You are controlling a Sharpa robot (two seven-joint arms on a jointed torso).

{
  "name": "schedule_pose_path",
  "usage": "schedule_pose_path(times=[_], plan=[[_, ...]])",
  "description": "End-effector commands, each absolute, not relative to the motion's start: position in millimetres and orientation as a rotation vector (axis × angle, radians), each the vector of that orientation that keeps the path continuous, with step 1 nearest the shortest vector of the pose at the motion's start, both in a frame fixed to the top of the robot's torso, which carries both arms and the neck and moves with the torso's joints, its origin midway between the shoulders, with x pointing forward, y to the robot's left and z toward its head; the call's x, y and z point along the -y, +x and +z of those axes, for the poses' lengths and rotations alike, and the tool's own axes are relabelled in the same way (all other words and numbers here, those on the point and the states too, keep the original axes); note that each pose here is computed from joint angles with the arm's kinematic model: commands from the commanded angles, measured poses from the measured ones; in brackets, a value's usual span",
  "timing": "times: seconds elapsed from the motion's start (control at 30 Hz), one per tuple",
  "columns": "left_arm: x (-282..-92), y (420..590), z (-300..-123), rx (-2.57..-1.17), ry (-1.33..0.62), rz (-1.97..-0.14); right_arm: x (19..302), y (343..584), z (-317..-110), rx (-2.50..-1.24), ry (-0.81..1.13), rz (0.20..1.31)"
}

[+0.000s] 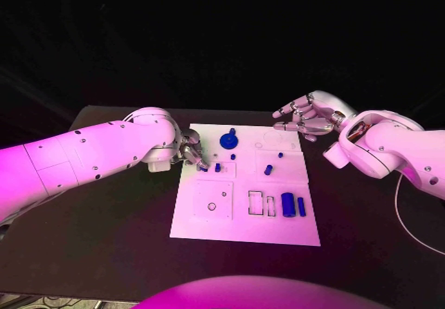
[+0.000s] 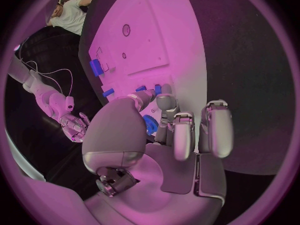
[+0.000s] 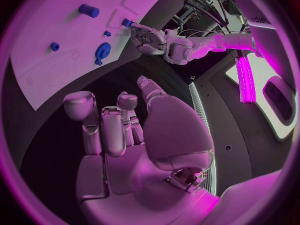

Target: Assemble the parts on the task board

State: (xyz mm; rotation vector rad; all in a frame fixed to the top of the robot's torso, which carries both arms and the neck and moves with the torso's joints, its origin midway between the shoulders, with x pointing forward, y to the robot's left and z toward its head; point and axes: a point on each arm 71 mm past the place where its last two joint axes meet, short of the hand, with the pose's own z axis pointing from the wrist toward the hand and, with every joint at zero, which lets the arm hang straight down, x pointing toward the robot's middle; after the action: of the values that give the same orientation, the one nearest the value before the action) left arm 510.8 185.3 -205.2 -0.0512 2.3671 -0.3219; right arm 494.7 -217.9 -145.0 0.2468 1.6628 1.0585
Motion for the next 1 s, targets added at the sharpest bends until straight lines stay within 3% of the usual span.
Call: schedule_pose_path(times=[0.03,1.0], plan=[[-184.8,508.1,-209.7,-2.405,-0.016,-0.299,216.7,494.0,-145.4,-1.670,0.234,1.065],[-176.4,512.8,-213.7,-2.428,-0.029,-0.241,215.0,493.8,-145.3,-1.670,0.231,1.070]])
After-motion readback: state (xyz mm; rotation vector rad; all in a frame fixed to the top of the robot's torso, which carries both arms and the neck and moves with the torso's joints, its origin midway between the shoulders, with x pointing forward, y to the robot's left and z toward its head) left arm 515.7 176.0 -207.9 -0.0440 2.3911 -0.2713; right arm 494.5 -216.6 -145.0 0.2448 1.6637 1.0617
